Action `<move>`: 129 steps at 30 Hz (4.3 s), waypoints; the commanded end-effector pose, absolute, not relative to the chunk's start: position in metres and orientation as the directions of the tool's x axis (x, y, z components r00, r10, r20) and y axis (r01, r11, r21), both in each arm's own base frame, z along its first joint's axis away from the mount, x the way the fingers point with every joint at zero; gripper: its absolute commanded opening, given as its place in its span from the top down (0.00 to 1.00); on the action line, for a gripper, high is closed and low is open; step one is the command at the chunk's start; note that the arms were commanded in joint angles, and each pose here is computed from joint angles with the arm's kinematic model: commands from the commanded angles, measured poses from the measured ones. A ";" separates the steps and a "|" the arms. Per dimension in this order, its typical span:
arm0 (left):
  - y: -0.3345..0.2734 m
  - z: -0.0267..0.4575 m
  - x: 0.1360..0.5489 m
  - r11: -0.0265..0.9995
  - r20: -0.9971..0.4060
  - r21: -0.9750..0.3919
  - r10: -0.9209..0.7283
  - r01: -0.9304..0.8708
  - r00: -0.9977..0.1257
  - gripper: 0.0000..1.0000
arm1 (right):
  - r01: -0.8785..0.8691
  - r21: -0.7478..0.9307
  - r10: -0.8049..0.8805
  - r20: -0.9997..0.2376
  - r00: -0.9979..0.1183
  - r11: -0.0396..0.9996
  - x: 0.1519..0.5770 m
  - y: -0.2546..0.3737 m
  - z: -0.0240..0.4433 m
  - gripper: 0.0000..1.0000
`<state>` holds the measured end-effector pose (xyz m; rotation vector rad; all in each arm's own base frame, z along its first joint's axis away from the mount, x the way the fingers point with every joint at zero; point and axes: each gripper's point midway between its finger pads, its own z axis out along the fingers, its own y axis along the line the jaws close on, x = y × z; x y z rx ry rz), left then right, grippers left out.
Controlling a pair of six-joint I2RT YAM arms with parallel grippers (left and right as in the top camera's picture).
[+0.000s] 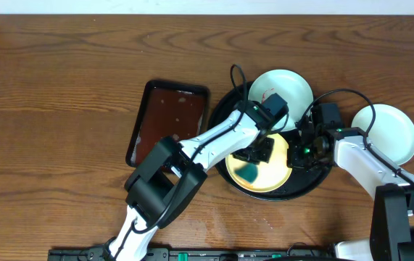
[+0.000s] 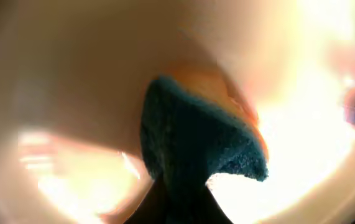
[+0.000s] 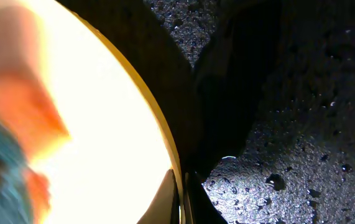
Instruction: Clean dirty plates on tray and stack at the side
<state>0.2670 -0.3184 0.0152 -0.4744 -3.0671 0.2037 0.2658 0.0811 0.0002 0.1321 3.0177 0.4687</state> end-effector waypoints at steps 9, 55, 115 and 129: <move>-0.225 0.022 0.347 0.869 -0.266 0.466 0.316 0.165 -0.911 0.93 | 0.090 0.250 0.106 -0.048 -0.993 0.964 0.260 0.072 -0.011 0.99; -0.364 0.000 0.258 0.891 0.011 -0.332 0.333 0.311 -0.943 0.92 | 0.092 0.250 0.106 -0.043 -0.993 0.964 0.259 0.072 -0.011 0.99; -0.113 0.107 0.341 0.995 -0.085 -0.061 -0.084 -0.079 -0.993 0.54 | 0.086 -0.062 0.039 -0.548 -0.836 0.994 0.280 0.047 0.114 0.99; -0.109 0.174 0.324 0.990 -0.225 -0.126 -0.087 -0.060 -0.970 0.49 | -0.022 -0.435 -0.342 -0.675 -0.654 0.900 0.271 0.074 0.167 0.99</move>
